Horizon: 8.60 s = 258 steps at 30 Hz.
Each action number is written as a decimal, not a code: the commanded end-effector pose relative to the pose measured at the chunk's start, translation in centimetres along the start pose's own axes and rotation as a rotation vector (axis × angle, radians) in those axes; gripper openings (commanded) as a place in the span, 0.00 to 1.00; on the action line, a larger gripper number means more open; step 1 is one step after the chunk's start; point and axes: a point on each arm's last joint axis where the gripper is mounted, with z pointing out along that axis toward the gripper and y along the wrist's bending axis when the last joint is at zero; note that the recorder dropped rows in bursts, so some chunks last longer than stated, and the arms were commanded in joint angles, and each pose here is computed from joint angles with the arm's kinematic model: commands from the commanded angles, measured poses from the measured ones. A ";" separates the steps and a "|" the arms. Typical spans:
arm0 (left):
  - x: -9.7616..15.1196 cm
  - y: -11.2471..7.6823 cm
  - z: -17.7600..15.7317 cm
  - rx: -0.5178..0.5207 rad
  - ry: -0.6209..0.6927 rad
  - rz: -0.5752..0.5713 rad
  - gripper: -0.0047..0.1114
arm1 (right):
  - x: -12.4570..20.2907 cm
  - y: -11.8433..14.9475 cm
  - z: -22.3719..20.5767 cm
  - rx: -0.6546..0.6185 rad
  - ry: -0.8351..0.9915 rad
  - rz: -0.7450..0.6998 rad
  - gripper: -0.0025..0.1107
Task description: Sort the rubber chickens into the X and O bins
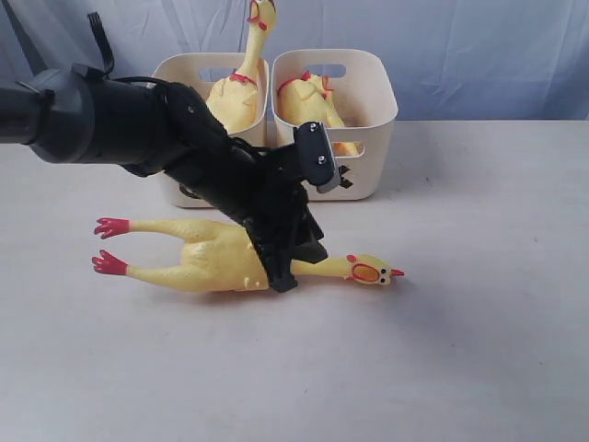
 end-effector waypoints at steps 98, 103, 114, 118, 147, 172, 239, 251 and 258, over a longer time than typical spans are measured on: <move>-0.7 3.3 -12.3 -0.315 -0.133 -0.162 0.04 | 0.1 -0.1 0.0 0.011 -0.005 -0.006 0.02; 0.8 4.5 -19.8 -0.498 -0.252 -0.272 0.04 | 0.1 -0.1 0.0 0.011 -0.005 -0.006 0.02; 4.5 8.9 -27.8 -0.832 -0.708 -0.448 0.04 | 0.1 -0.1 0.0 0.011 -0.005 -0.006 0.02; 5.5 10.7 -26.3 -0.812 -0.656 -0.361 0.04 | 0.1 -0.1 0.0 0.009 -0.004 -0.005 0.02; 5.1 17.1 -30.3 -1.051 -0.818 -0.752 0.04 | 0.1 -0.1 0.0 0.008 -0.004 -0.004 0.02; 4.5 24.9 -24.5 -0.852 -0.961 -0.756 0.04 | 0.1 -0.1 0.0 0.008 -0.004 -0.004 0.02; 6.2 27.4 -11.2 -0.587 -0.712 -0.884 0.04 | 0.1 0.0 0.0 0.004 -0.003 -0.002 0.02; 6.4 27.2 -10.8 -0.566 -0.662 -0.912 0.18 | 0.1 0.0 0.0 0.004 -0.003 -0.002 0.02; 6.3 27.0 -10.9 -0.552 -0.648 -0.906 0.46 | 0.1 0.0 0.0 0.004 -0.003 -0.002 0.02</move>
